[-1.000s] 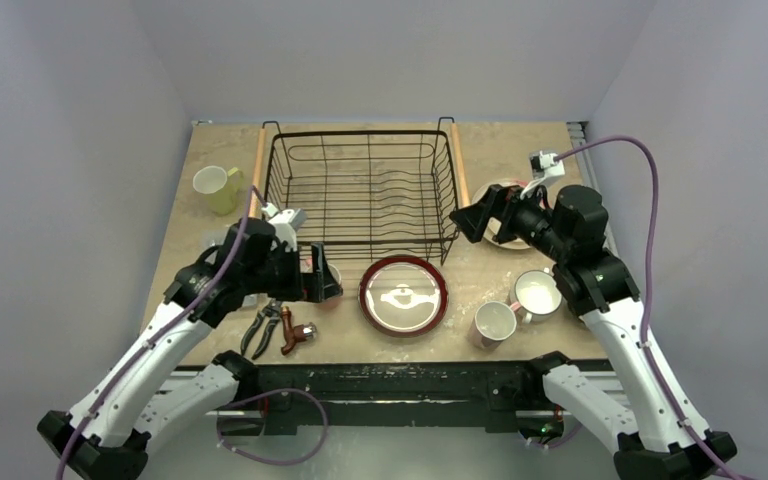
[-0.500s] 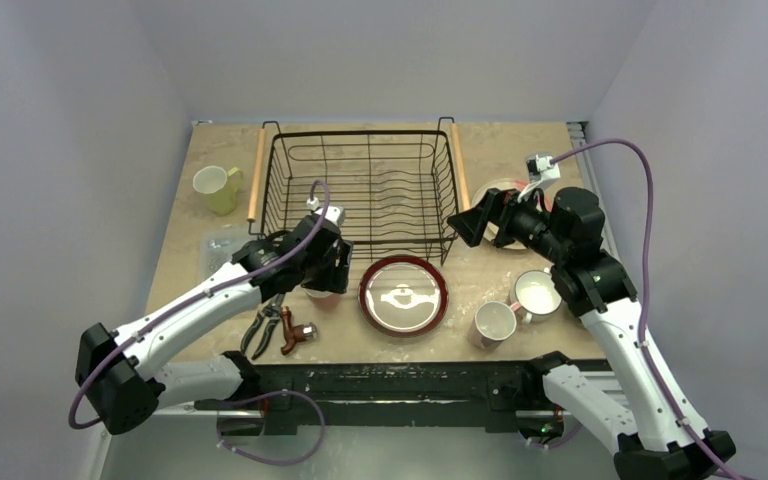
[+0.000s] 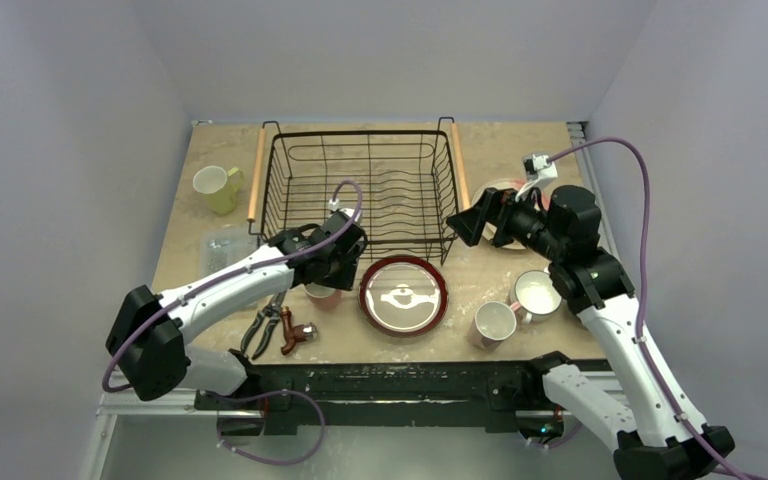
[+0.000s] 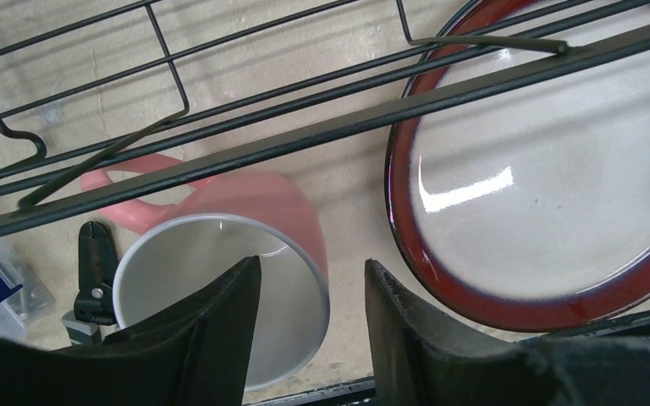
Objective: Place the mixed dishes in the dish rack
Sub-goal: Pick up the cup at the center of the board.
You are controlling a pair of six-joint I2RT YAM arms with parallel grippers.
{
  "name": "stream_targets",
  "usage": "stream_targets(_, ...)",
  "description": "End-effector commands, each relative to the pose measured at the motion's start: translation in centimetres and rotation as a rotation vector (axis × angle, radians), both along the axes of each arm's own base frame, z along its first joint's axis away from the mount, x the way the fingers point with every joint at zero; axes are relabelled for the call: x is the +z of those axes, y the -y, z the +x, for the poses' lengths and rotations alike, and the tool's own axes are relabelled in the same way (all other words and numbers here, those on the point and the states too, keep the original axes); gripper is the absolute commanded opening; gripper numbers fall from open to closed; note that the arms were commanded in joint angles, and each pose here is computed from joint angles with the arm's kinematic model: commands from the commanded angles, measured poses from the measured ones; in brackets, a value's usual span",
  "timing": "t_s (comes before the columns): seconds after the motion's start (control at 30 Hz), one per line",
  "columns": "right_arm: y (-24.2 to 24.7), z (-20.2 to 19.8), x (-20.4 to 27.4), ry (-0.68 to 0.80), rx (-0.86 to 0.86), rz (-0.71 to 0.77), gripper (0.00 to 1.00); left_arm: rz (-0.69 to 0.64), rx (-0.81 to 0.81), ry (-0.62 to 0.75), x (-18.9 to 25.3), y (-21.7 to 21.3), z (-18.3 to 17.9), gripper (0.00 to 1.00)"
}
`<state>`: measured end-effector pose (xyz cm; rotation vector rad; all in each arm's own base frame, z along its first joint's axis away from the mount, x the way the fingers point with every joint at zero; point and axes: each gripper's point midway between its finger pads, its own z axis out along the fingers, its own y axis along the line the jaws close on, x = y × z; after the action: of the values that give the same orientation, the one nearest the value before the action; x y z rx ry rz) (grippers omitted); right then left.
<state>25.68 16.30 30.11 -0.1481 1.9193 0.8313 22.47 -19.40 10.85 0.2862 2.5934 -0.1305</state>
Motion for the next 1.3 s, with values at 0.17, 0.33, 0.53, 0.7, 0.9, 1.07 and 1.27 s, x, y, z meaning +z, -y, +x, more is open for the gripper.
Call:
stream_targets(0.17,0.0,0.2,0.1,0.011,-0.001,-0.004,0.99,0.073,-0.007,0.034,-0.3,0.6,0.7,0.39)
stream_targets(0.33,0.0,0.2,-0.6,-0.004,-0.005,-0.006,0.99,0.145,-0.002,0.034,-0.9,-0.1,0.1,0.32)
stream_targets(0.53,-0.1,0.3,-1.0,-0.019,-0.006,-0.005,0.99,0.202,0.005,0.018,-1.5,-0.8,-0.6,0.19)
stream_targets(0.7,0.0,0.2,-1.3,-0.025,-0.008,-0.001,0.99,0.193,0.002,0.014,-1.4,-0.9,-1.2,0.07)
stream_targets(0.9,-0.2,0.1,-1.6,-0.032,-0.004,0.012,0.99,0.164,-0.005,-0.004,-0.9,-1.1,-2.2,0.00)
stream_targets(1.07,-0.2,-0.1,-1.6,-0.035,0.002,0.014,0.99,0.033,-0.014,0.038,3.0,-1.2,-3.6,0.00)
stream_targets(1.27,-1.1,-0.1,-2.0,-0.046,0.045,0.045,0.99,-0.299,-0.103,0.140,9.5,1.2,-5.2,0.00)
